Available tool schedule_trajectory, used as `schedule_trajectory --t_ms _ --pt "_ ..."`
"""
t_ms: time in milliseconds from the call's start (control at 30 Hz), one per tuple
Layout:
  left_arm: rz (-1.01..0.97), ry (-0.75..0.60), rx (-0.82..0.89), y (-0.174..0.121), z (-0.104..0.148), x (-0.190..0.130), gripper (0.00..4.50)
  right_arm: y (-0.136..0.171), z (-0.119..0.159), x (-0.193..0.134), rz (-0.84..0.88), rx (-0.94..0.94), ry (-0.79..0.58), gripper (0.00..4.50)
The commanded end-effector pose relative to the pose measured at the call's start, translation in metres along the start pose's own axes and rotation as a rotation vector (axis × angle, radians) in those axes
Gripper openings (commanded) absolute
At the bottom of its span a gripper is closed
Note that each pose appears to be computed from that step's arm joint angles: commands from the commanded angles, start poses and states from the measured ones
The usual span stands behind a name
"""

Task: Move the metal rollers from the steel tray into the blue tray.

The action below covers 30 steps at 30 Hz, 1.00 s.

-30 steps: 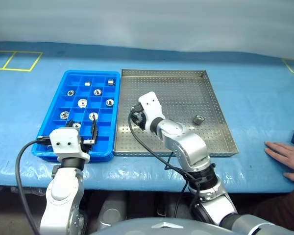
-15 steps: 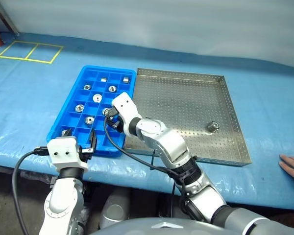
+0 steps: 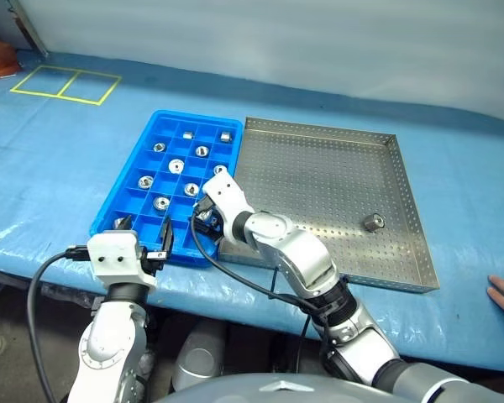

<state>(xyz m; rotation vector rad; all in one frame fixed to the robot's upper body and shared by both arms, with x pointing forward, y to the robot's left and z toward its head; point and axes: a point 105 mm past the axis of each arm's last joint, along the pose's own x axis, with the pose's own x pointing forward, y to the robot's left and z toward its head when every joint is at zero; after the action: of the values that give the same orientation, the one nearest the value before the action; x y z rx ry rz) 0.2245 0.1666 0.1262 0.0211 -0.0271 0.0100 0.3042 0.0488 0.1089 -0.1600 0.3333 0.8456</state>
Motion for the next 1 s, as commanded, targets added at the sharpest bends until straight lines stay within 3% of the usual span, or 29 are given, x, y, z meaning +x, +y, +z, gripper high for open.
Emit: schedule_trajectory --t_ms 33,233,500,700,1000 --pt "-0.079 -0.012 -0.004 -0.011 0.004 0.003 3.65 -0.015 0.016 -0.013 -0.066 0.048 -0.08 4.49" --pt "-0.215 0.004 -0.026 -0.032 0.002 0.011 3.65 -0.089 0.032 -0.058 -0.39 0.154 -0.252 4.49" --pt "-0.415 0.024 -0.033 -0.067 -0.001 0.02 3.65 -0.16 -0.014 -0.103 -0.775 0.278 -0.206 4.49" --pt "-0.46 0.03 -0.03 -0.075 -0.002 0.023 3.65 -0.171 -0.044 -0.114 -0.897 0.44 -0.174 4.49" --pt "-0.468 0.031 -0.027 -0.077 -0.002 0.025 3.65 -0.171 -0.075 -0.111 -0.921 0.555 -0.103 4.49"
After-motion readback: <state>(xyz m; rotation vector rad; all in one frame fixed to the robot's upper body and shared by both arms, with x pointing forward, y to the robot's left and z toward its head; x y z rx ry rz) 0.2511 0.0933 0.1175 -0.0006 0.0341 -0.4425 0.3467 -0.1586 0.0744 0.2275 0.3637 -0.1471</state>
